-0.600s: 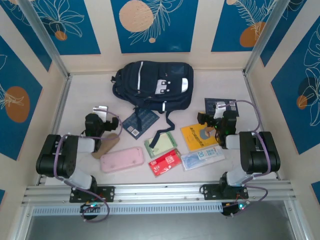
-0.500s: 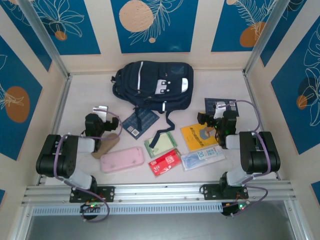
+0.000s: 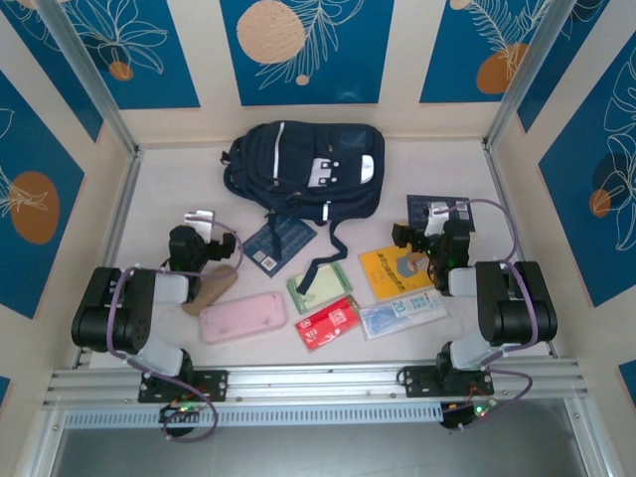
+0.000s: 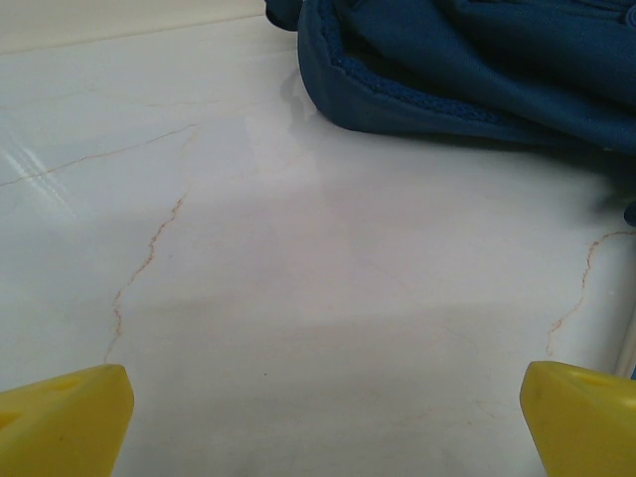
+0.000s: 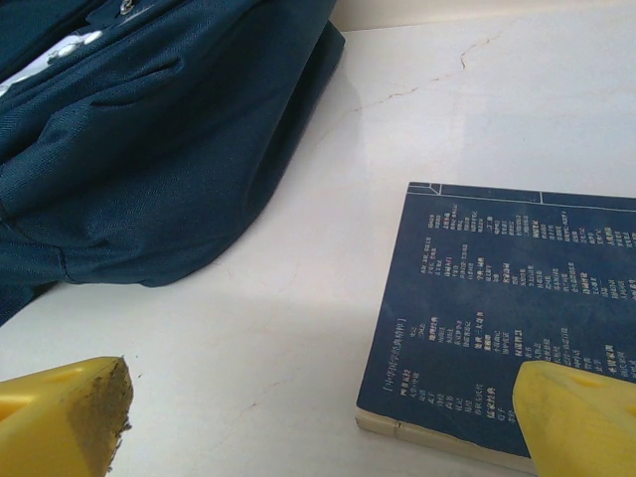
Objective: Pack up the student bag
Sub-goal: Unzip the student bag at the top-center of the table.
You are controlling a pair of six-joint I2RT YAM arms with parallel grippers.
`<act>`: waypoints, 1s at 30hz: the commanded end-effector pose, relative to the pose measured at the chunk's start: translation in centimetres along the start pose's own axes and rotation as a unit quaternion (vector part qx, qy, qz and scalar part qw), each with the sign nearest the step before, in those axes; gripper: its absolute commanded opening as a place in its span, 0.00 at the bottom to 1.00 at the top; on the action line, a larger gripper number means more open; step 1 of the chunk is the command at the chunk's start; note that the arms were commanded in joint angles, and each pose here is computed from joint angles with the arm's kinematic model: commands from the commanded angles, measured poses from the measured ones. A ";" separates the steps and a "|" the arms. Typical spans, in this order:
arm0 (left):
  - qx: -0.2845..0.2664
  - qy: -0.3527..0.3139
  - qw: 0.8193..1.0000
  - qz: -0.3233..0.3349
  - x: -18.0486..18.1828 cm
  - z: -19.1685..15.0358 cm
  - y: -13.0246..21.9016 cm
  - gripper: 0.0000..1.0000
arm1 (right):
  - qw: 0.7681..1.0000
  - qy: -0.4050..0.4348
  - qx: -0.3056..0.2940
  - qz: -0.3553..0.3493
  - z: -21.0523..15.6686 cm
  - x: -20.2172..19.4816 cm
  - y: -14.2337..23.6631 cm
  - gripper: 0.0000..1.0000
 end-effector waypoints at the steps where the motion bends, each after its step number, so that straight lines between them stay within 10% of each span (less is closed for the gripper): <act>1: -0.017 -0.001 1.000 0.002 0.1 0.8 0.0 1.00 | 1.000 0.007 -0.011 0.008 0.8 0.4 -0.1 0.99; 11: -0.001 -0.040 0.999 -0.015 -1.0 7.3 1.3 1.00 | 0.999 0.039 0.000 0.001 2.0 1.9 0.3 0.99; 21: -0.143 -0.041 0.976 -0.156 -8.8 16.9 10.2 1.00 | 0.981 0.156 -0.080 0.078 9.2 17.4 6.4 0.99; 26: -0.023 0.109 0.986 -0.126 -7.6 18.2 13.8 1.00 | 0.986 0.124 -0.069 0.091 11.1 23.1 11.9 0.99; 30: 0.138 0.172 0.970 -0.103 -6.9 15.9 14.8 1.00 | 0.968 0.053 0.022 0.244 12.0 23.0 15.7 0.99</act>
Point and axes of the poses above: each hand's point on the last joint's axis, 136 mm out from that joint toward the fingers, its own y axis back along the fingers, its own x axis along the line the jaws close on, z = x × y, the point moved 8 cm from there along y, back along the fingers, and after that the axes turned 5 degrees about -y, right-handed, at the moved point
